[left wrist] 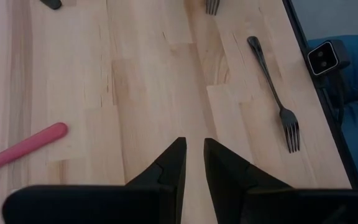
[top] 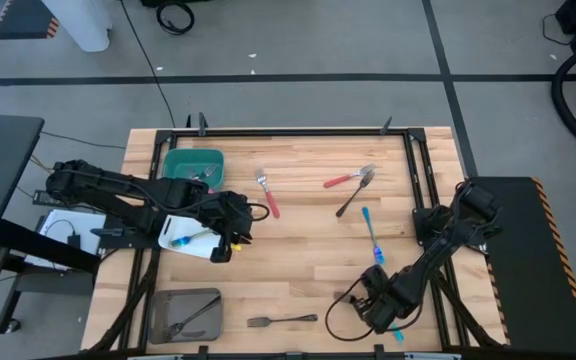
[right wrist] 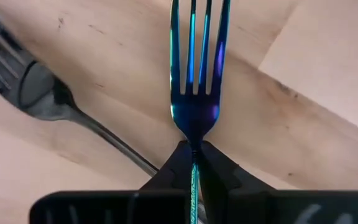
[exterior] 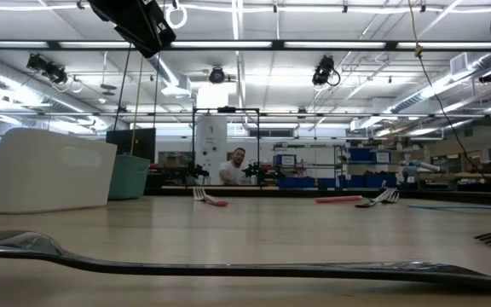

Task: Sort silverware by color (type)
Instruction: Put the blue fork into the white bin

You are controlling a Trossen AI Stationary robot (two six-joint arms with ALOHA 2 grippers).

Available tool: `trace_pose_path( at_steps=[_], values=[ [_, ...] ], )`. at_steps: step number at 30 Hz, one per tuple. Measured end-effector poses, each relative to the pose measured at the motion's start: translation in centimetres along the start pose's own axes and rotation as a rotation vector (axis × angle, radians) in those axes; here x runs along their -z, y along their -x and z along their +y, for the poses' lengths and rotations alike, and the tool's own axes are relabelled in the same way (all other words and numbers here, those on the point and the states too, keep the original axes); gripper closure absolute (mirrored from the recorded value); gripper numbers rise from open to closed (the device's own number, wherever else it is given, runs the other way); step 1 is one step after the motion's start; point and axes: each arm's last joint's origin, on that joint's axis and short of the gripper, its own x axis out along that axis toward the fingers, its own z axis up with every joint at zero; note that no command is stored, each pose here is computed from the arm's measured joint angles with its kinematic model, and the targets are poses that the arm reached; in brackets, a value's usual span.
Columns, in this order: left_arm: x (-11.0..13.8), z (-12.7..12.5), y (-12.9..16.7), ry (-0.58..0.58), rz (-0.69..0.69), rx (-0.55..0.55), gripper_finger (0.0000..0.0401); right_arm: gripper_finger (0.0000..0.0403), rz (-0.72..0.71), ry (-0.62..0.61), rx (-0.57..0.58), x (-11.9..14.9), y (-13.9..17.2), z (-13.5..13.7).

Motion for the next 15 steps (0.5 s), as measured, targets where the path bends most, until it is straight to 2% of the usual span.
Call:
trace_pose_path(
  at_steps=[9, 15],
  values=[
    [0.0, 0.0, 0.0, 0.011, -0.002, 0.000, 0.0335, 0.0387, -0.091, 0.093, 0.074, -0.9, 2.2, 0.8],
    [0.0, 0.0, 0.0, 0.038, -0.004, -0.013, 0.0335, 0.0387, -0.146, 0.169, 0.108, -2.4, 3.6, 1.5]
  ],
)
